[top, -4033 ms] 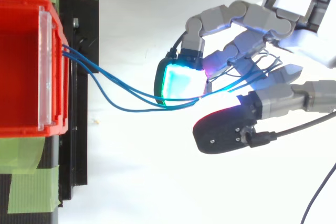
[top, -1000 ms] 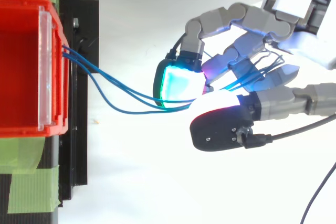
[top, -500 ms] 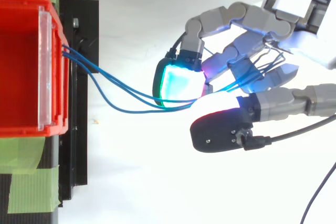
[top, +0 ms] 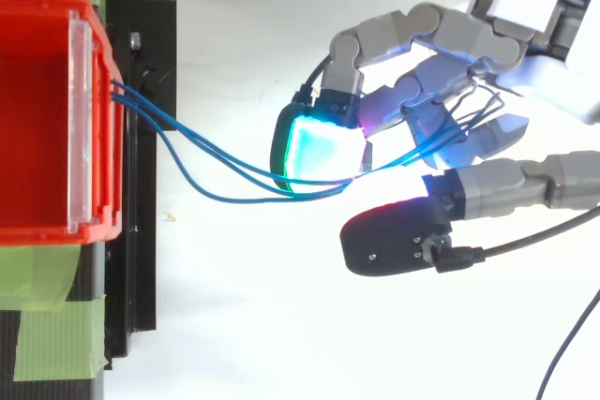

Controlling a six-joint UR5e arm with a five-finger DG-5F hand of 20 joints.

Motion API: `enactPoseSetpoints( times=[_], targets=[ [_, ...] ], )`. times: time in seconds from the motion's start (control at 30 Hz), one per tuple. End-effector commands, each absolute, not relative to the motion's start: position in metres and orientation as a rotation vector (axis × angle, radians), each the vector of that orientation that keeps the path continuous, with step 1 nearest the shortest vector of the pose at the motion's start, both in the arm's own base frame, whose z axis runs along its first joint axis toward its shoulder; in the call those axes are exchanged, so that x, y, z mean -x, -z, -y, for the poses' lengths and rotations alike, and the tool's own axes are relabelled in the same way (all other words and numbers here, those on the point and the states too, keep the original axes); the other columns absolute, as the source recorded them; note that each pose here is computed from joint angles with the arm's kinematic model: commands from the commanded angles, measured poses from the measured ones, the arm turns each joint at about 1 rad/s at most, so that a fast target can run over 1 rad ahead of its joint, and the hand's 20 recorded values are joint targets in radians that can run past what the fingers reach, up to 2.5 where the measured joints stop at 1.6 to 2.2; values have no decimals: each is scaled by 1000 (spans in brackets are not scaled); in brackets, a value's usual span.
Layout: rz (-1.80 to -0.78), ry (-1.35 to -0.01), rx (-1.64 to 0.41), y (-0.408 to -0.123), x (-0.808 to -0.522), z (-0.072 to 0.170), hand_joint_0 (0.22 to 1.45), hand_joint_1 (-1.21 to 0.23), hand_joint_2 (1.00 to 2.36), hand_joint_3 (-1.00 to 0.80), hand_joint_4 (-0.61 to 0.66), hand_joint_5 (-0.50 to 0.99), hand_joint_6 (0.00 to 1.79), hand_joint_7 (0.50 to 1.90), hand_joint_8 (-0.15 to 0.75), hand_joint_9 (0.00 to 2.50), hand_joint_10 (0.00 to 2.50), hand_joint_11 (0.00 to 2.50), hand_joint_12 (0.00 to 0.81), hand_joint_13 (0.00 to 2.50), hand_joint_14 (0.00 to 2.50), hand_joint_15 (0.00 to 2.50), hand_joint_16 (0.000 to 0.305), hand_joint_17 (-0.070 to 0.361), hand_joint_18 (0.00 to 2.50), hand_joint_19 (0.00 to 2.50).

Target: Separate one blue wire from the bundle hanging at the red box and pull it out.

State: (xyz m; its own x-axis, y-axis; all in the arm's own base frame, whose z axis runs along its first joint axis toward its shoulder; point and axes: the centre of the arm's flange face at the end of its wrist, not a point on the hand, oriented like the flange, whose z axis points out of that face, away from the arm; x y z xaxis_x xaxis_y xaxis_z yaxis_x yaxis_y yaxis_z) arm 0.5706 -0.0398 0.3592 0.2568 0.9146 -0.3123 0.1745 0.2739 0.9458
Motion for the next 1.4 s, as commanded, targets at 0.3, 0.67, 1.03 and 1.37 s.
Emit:
enactPoseSetpoints(
  times=[0.3, 0.67, 1.03, 1.37],
  targets=[
    [-1220, -716, -1199, -359, -571, 40, 749, -973, 1033, -97, 136, -266, 803, 1119, 244, 581, 17, 1263, 343, 880, 1738, 1380, 52, 116, 871, 1397],
    [-1221, -717, -1199, -359, -571, 40, 540, -825, 1004, -456, 201, -222, 772, 1121, 312, 869, 13, 1345, 364, 950, 1922, 1273, 52, 118, 958, 1502],
    [-1221, -717, -1199, -359, -571, 40, 550, -686, 1005, -431, 220, -187, 743, 1170, 349, 969, 16, 1290, 357, 1016, 1889, 1271, 51, 114, 1003, 1500],
    [-1215, -718, -1199, -360, -571, 40, 695, -802, 1022, -258, 222, -222, 826, 1071, 331, 955, 11, 1356, 343, 1063, 1788, 1326, 45, 102, 1010, 1459]
  ],
)
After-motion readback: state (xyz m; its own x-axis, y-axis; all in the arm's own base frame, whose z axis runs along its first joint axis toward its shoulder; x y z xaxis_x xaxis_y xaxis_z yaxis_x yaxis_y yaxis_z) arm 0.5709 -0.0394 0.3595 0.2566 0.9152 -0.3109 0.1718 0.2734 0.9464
